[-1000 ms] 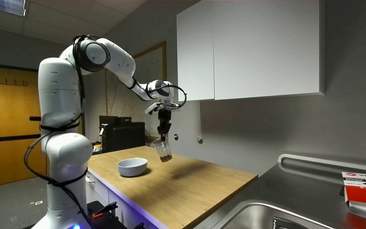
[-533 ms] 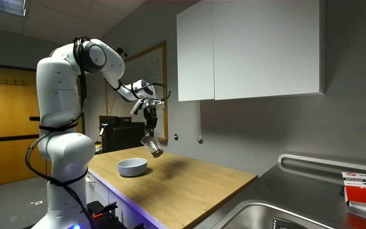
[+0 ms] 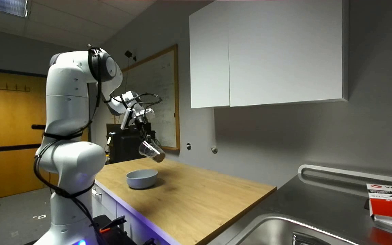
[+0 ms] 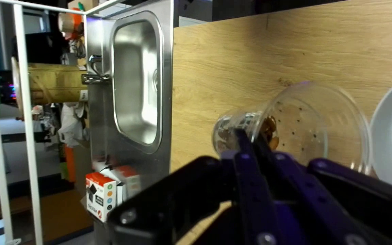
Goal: Pour the contents of the cup into the bowl
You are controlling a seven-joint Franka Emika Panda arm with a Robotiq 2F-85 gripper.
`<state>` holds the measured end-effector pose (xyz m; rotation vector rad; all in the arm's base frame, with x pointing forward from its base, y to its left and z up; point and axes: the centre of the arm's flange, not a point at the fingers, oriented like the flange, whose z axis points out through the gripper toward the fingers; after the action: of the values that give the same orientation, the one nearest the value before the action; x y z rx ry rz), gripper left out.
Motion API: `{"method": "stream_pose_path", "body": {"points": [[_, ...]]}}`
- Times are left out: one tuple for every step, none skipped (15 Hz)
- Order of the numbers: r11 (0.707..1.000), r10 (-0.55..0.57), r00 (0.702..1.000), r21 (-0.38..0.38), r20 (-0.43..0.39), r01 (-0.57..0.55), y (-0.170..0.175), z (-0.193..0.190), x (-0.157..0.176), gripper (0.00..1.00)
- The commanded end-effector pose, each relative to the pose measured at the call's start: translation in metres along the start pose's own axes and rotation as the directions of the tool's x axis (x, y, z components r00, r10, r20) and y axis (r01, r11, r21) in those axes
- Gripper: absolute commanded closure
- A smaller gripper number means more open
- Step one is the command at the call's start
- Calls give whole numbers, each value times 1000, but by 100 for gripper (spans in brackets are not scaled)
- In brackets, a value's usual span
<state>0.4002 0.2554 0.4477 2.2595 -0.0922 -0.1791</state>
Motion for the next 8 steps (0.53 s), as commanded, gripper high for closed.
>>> {"method": "stream_pose_path", "body": {"points": [[992, -2, 1000, -122, -26, -1, -39, -26, -7, 98], [988, -7, 999, -154, -38, 1, -51, -28, -10, 98], [984, -8, 999, -180, -50, -1, -61, -31, -13, 98], [979, -9, 998, -205, -60, -4, -71, -32, -14, 98], [973, -7, 998, -232, -70, -9, -81, -31, -14, 98], [966, -3, 997, -257, -80, -18, -90, -31, -13, 98], [958, 10, 995, -285, -96, -37, -99, -29, -13, 98], [949, 27, 994, -311, -110, -60, -107, -28, -12, 98]]}}
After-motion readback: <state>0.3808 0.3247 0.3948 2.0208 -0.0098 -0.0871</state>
